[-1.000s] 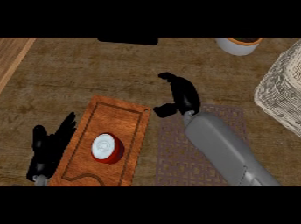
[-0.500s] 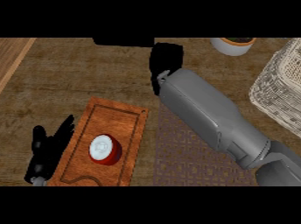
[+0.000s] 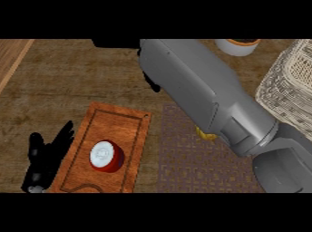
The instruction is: Pick the squash from the placemat and place it in the basket
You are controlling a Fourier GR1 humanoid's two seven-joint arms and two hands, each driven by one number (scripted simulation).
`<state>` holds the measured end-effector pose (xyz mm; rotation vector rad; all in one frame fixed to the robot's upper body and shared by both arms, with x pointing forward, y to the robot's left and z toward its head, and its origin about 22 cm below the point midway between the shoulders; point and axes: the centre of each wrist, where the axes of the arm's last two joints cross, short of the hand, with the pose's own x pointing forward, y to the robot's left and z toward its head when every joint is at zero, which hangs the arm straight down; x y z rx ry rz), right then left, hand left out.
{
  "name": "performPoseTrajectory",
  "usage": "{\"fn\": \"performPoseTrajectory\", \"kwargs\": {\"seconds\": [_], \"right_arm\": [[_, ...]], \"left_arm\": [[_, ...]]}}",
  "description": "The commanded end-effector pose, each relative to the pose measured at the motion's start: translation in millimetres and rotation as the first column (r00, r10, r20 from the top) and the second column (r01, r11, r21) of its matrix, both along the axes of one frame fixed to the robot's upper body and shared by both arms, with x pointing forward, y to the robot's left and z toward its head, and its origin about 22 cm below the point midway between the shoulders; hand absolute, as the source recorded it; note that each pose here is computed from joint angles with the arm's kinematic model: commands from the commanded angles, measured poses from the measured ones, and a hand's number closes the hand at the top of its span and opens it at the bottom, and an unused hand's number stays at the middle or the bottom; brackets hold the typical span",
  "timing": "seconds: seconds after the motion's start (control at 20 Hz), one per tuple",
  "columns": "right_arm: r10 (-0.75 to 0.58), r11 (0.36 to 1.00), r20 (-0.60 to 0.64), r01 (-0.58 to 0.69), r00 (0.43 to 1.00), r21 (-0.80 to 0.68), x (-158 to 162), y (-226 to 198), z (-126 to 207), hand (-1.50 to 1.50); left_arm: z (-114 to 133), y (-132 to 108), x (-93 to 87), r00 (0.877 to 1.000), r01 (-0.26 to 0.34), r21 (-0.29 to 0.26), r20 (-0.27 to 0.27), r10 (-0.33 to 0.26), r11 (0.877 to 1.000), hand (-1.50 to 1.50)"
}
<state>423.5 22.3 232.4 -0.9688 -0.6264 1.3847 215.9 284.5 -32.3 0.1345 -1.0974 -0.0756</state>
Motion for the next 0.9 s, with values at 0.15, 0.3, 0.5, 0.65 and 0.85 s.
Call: {"fn": "performPoseTrajectory", "kwargs": {"seconds": [0.15, 0.3, 0.5, 0.65, 0.85], "right_arm": [[-0.107, 0.969, -0.186, 0.06, 0.977, -0.238, 4, 11, 26, -1.5], [-0.118, 0.976, -0.203, 0.077, 0.972, -0.203, 8, 10, 38, -1.5], [-0.121, 0.98, -0.207, 0.084, 0.971, -0.179, 7, 9, 28, -1.5], [-0.138, 0.98, -0.18, 0.107, 0.974, -0.17, 9, 4, 12, -1.5], [-0.111, 0.989, -0.188, 0.089, 0.976, -0.119, 6, -1, -17, -1.5]], "left_arm": [[-14, 3, -9.2, 0.996, -0.029, -0.021, -0.083, 0.027, 0.999, 0.0], [-23, 6, -18.8, 0.995, -0.04, 0.006, -0.088, 0.04, 0.999, 0.0], [-20, -2, -14.5, 0.995, -0.028, 0.0, -0.091, 0.028, 1.0, 0.0], [-7, -5, -1.5, 0.997, -0.012, 0.017, -0.071, 0.014, 1.0, 0.0], [-20, 9, -12.2, 0.995, -0.044, 0.012, -0.084, 0.045, 0.999, 0.0]]}}
